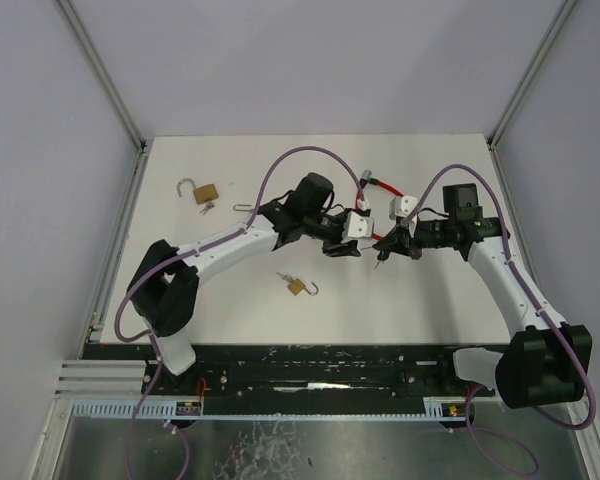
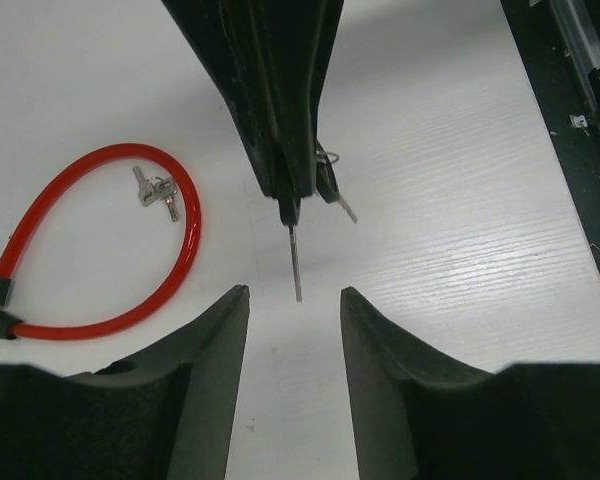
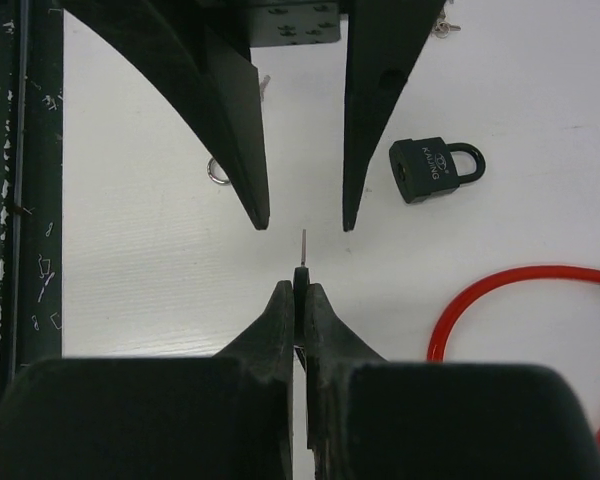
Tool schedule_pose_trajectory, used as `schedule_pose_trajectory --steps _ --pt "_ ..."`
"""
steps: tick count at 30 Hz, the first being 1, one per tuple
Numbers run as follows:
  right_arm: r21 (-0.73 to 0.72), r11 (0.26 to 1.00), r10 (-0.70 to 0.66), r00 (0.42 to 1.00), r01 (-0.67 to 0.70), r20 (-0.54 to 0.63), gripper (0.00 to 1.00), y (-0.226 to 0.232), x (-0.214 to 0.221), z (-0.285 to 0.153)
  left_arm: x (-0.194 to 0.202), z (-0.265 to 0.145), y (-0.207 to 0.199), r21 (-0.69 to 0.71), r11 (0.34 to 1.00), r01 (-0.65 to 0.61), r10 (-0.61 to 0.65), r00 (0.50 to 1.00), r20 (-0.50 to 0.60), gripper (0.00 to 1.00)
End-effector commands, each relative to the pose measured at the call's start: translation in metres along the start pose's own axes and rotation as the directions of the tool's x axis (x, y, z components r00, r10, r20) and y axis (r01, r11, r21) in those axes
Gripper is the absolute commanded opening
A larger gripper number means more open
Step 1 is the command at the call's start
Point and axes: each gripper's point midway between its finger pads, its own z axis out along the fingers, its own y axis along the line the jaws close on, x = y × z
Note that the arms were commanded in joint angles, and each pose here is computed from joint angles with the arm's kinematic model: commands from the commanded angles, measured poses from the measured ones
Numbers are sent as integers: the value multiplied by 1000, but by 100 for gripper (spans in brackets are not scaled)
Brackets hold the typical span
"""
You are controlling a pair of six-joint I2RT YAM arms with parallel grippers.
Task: Lock with the key
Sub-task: Pick up the key from the center of the board.
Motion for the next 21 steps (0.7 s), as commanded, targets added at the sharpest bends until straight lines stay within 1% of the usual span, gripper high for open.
schedule_pose_trajectory --steps 1,5,7,12,15,21 --pt "38 999 -19 999 17 41 0 -9 -26 -10 -35 -24 21 -145 987 -68 87 988 127 43" --pt "43 999 7 998 -10 68 0 -10 -30 -13 -43 -39 21 -216 974 -72 117 972 205 50" --pt "39 999 21 996 -24 82 0 -9 -32 -14 -48 -42 20 -228 970 -85 138 963 231 52" --pt "18 999 39 991 -41 131 0 -6 -41 -17 -46 -34 7 -169 973 -156 197 944 265 53" --pt "2 999 37 987 -37 156 0 0 -46 -18 -44 -30 3 -146 973 -178 213 937 275 53" --pt "2 999 34 986 -35 164 0 1 -46 -18 -42 -27 4 -128 978 -163 192 943 271 53"
